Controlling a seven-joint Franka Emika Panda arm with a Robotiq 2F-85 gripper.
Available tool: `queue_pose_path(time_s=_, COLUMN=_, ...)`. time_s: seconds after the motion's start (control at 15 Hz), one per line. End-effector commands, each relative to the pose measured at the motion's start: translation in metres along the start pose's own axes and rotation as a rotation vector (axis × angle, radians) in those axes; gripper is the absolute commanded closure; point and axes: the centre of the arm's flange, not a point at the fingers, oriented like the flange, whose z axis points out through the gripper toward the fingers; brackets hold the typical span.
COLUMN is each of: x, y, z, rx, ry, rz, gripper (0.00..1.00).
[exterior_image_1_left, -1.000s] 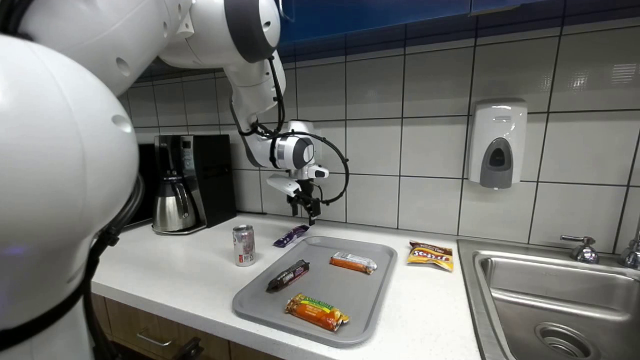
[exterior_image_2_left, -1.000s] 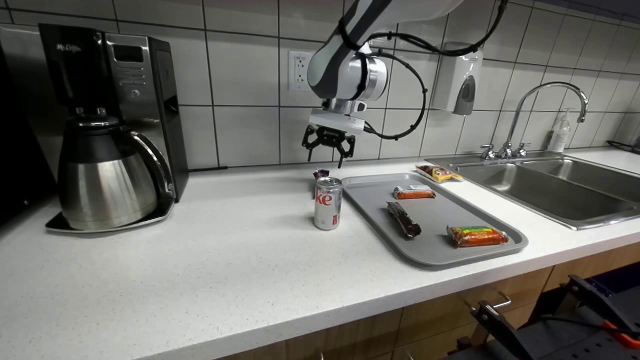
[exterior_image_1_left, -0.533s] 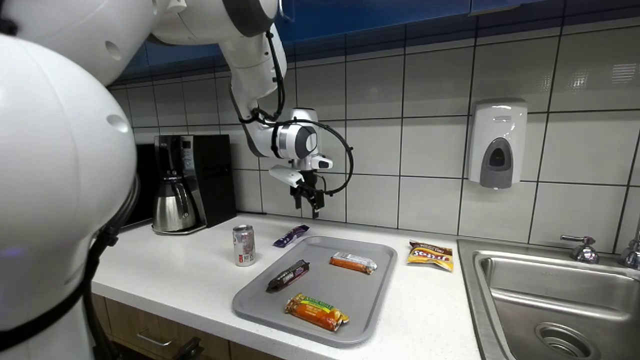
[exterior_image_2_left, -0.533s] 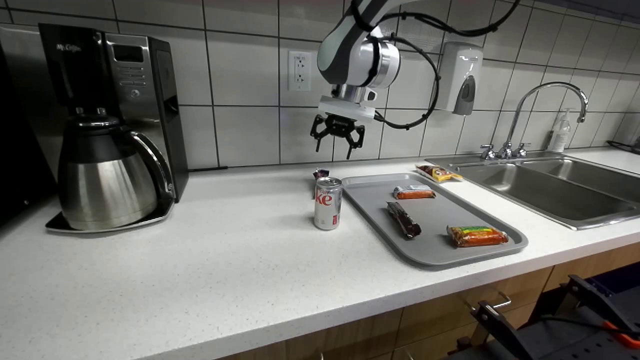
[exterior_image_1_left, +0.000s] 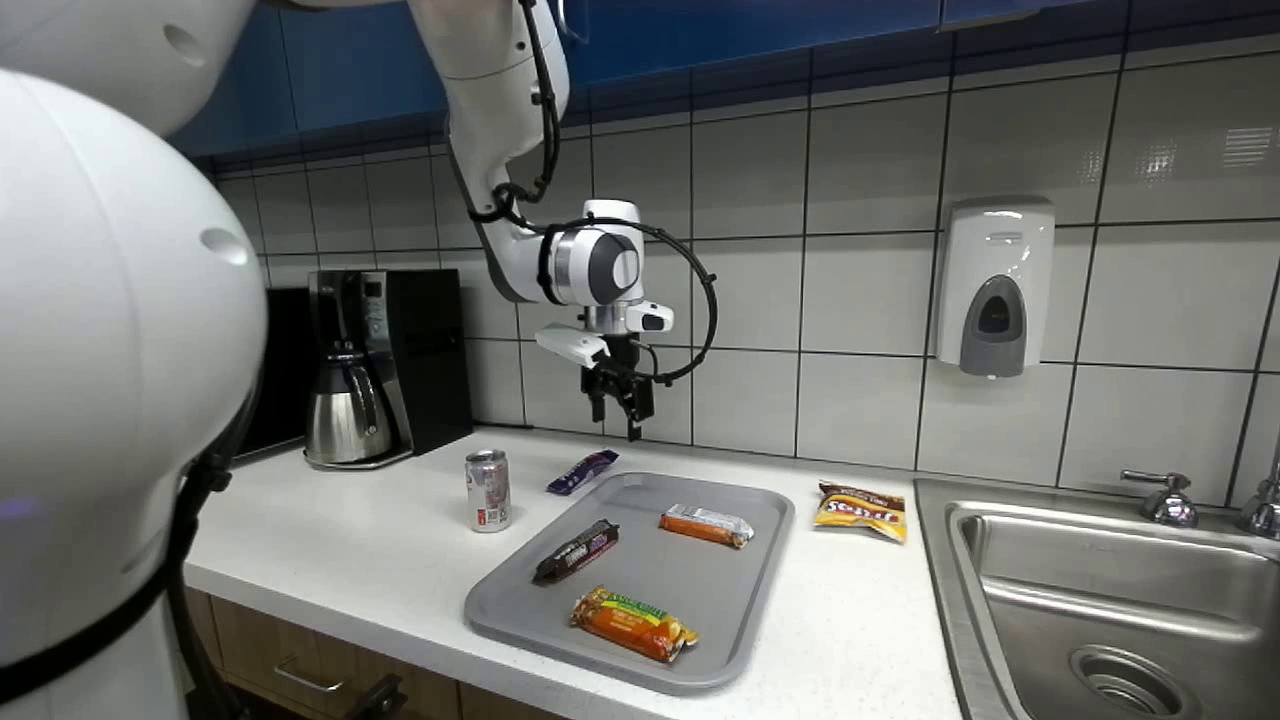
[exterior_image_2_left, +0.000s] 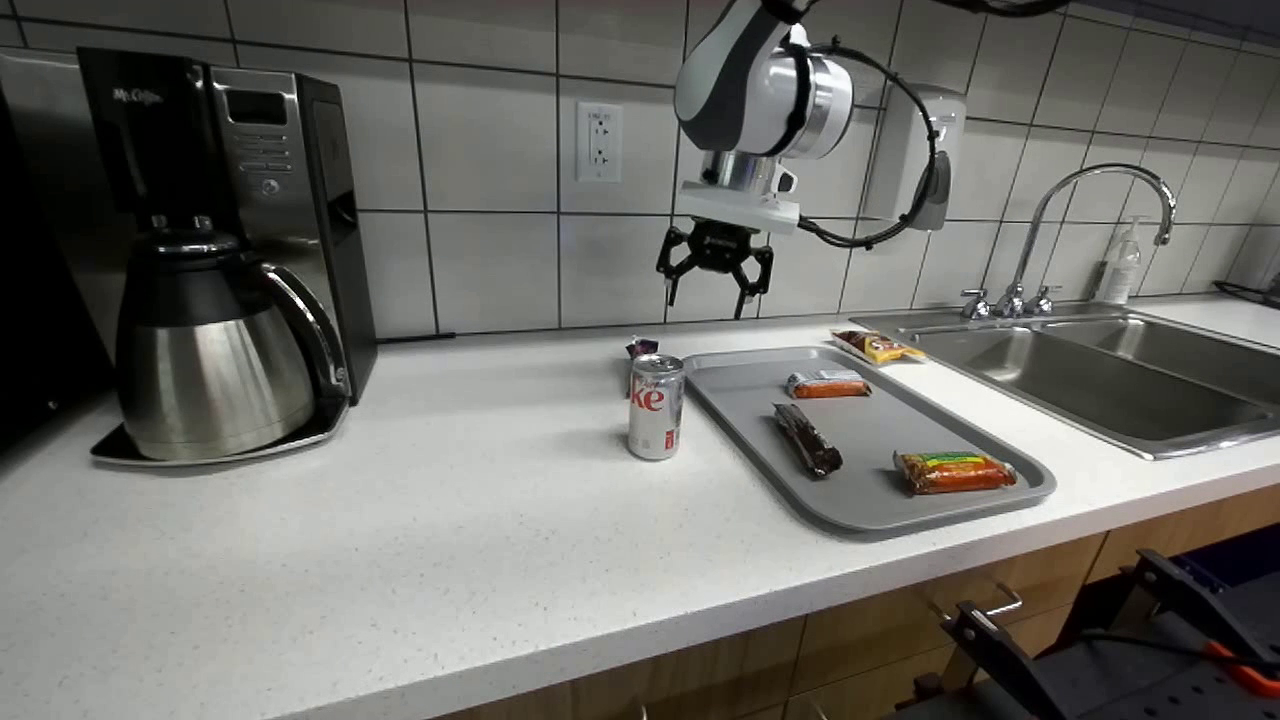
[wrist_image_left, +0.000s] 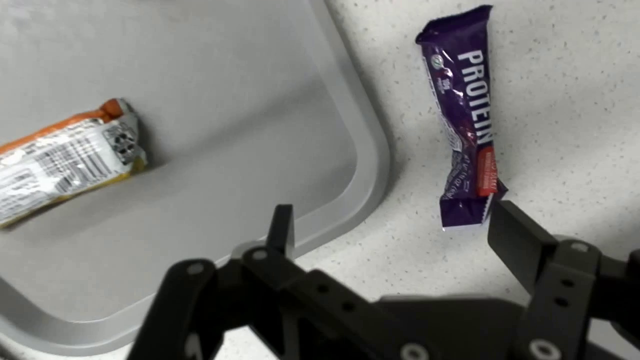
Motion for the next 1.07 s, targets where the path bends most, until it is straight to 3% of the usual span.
queue_pose_path(time_s=0.0, x=-0.031, y=0.035, z=-0.023, rx=0.003, ry=-0.017, rz=-0.013, gripper=0.00)
queue_pose_path(time_s=1.0, x=-0.103, y=0.092, z=-0.031, rx=-0.052, ry=-0.101, rz=-0.072, gripper=0.00)
